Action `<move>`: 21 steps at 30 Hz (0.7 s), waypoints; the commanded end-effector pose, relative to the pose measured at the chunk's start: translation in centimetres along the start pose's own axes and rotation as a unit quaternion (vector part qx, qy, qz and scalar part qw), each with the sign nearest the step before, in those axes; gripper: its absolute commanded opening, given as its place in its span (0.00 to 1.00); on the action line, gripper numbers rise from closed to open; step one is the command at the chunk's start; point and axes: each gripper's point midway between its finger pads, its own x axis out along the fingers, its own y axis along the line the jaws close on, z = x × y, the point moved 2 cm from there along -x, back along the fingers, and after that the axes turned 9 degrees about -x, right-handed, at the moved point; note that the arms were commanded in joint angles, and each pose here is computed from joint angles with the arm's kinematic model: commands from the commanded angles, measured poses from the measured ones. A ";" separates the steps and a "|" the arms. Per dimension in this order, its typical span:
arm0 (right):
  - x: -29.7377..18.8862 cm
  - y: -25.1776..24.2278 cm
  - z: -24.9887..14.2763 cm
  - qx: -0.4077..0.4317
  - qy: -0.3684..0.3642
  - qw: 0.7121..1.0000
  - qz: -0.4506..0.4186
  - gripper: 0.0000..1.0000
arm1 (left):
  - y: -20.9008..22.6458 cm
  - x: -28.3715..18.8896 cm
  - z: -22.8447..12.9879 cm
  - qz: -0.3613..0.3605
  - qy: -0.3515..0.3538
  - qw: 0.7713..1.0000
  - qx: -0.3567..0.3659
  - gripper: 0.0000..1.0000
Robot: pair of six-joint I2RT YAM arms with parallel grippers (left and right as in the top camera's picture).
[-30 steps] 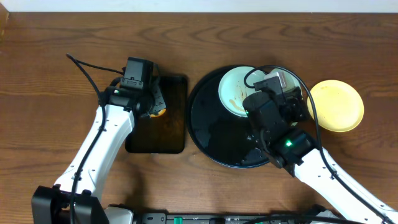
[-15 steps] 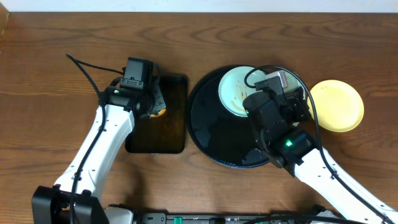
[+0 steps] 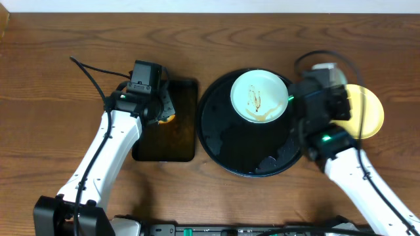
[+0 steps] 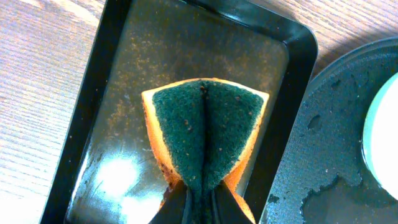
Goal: Clean dirty plates on tray and stack at the side
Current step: 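Lift the lower light-blue plate with the right gripper toward the right, then lower the light-blue plate onto the yellow plate and release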
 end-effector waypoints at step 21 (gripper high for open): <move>9.7 0.1 -8.6 0.235 0.145 0.942 0.192 0.01 | 0.6 0.0 -0.2 0.012 0.004 1.000 0.002 0.08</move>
